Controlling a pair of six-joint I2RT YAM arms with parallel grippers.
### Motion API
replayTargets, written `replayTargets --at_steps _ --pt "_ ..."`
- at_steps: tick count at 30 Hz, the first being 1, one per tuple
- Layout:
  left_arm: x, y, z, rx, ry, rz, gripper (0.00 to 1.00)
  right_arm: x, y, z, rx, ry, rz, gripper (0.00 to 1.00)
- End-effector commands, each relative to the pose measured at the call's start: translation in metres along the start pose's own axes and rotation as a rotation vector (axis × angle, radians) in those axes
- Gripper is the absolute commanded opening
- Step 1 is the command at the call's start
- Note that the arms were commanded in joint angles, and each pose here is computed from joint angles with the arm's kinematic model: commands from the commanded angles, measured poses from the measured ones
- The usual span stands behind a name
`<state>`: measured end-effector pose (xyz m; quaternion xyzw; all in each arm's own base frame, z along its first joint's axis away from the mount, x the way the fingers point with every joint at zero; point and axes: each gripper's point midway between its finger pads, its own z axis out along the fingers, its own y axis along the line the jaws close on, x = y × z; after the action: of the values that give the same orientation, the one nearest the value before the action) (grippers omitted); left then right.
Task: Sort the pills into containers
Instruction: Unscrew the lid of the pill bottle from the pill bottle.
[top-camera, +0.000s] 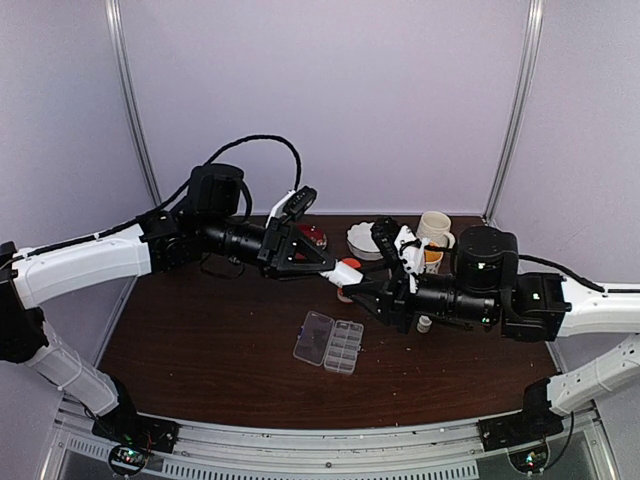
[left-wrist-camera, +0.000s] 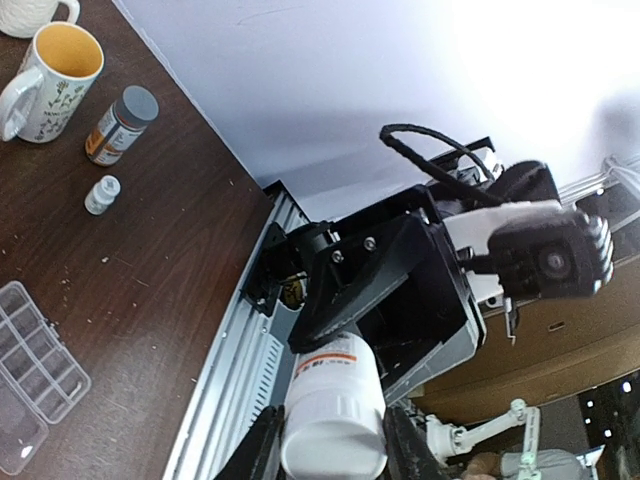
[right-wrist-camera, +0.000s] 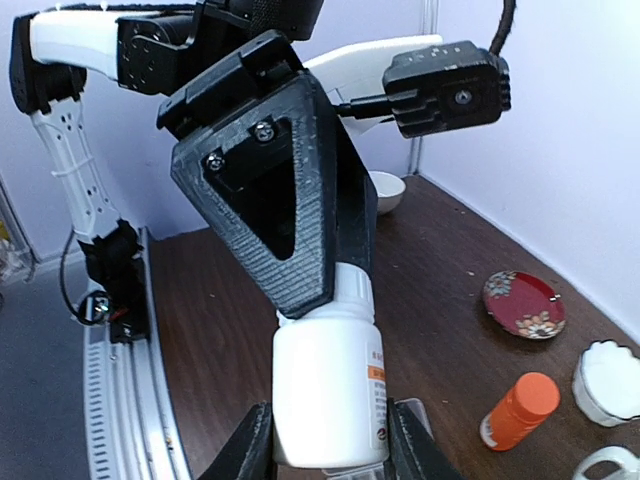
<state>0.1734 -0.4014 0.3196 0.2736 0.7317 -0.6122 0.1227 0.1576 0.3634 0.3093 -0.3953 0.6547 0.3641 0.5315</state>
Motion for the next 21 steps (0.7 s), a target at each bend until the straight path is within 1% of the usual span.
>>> replayTargets --at_steps 1,4,6,7,8,9,10,12,13,14,15,16,18,21 --pt "-0.008 0.009 0.004 0.022 -0.013 -0.223 0.08 -0.009 -0.008 -0.003 0.172 0.076 -0.369 0.09" --pt "-0.011 0.009 0.007 0.038 -0.012 -0.301 0.1 -0.006 -0.005 0.001 0.221 0.12 -0.481 0.06" --pt "-0.016 0.007 0.008 0.064 -0.035 -0.314 0.13 -0.005 -0.004 0.002 0.24 0.13 -0.51 0.04" --pt "-0.02 0.007 0.007 0.07 -0.051 -0.318 0.15 -0.006 -0.003 0.002 0.24 0.12 -0.503 0.04" --pt "-0.024 0.008 0.006 0.075 -0.075 -0.313 0.2 -0.008 -0.003 0.0 0.239 0.107 -0.489 0.04" --pt "-0.029 0.005 0.001 0.085 -0.108 -0.294 0.29 -0.011 -0.002 -0.001 0.234 0.086 -0.463 0.04" --pt "-0.034 0.003 -0.004 0.095 -0.144 -0.267 0.4 -0.012 0.0 -0.003 0.223 0.071 -0.437 0.04" --pt "-0.043 -0.002 -0.014 0.103 -0.196 -0.197 0.66 -0.015 0.003 -0.005 0.193 0.048 -0.378 0.04" --pt "-0.047 -0.005 -0.021 0.099 -0.211 -0.151 0.76 -0.016 0.004 -0.006 0.175 0.043 -0.346 0.03" --pt "-0.051 -0.005 -0.027 0.082 -0.221 -0.101 0.81 -0.017 0.007 -0.007 0.137 0.033 -0.305 0.03" --pt "-0.056 -0.004 -0.034 0.059 -0.233 -0.047 0.84 -0.017 0.008 -0.008 0.113 0.023 -0.265 0.03" --pt "-0.059 -0.004 -0.04 0.036 -0.235 0.005 0.84 -0.018 0.008 -0.009 0.091 0.011 -0.226 0.03" --pt "-0.063 -0.013 -0.05 0.022 -0.238 0.156 0.84 -0.016 0.007 -0.011 0.045 -0.01 -0.147 0.02" --pt "-0.054 -0.042 -0.057 0.078 -0.208 0.437 0.79 -0.016 0.013 -0.013 -0.124 -0.039 0.032 0.02"
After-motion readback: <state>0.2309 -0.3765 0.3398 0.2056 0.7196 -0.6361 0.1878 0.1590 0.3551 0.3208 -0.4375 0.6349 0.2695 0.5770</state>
